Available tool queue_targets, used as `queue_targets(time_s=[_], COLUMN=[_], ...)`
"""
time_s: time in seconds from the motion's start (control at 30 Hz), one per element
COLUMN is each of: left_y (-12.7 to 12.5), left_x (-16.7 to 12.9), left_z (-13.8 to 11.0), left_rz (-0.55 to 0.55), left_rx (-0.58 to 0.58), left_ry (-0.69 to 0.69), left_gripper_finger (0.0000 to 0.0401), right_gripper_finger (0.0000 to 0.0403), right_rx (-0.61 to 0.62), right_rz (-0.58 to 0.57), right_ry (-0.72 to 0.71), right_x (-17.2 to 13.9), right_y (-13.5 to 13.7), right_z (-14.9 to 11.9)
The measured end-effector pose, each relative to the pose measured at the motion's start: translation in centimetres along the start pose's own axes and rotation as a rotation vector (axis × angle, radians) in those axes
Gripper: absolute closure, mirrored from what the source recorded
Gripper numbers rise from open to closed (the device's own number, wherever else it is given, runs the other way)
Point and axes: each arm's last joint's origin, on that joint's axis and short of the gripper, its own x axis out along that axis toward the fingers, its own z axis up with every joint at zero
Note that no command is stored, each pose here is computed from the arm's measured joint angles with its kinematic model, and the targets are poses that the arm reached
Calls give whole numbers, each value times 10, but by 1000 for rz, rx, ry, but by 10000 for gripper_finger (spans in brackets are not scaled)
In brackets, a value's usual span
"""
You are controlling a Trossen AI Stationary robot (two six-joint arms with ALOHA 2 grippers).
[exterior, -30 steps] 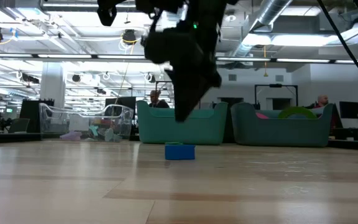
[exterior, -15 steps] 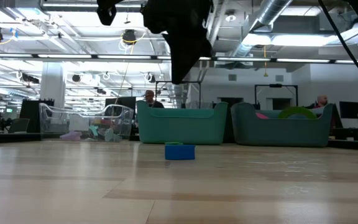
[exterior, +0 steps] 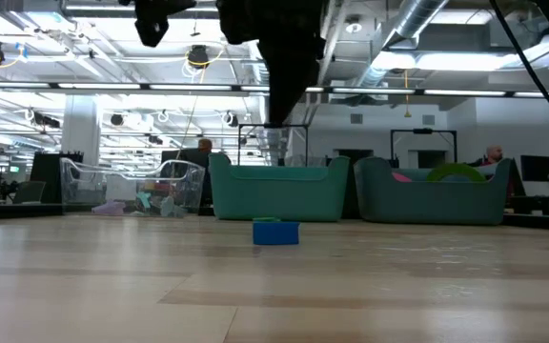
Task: Pick and place Stapler, Stapler remover, tape
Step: Put the green stapler into the green bin
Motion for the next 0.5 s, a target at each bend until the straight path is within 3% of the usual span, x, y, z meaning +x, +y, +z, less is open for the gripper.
queue_targets(time_s=[0.17, 0.5], left_y=[1, -2], left_x=[-3, -11], left_z=[-6, -7], left_rz=[18, 16], left_rx=[0, 57], left_ry=[58, 57], left_gripper_finger=[220, 220], right_gripper_finger=[324, 177], right_rx=[-4, -7], right_rz=[79, 107], right_ry=[-26, -69], right_x=[0, 0], right_y=[0, 3], right_z=[4, 8])
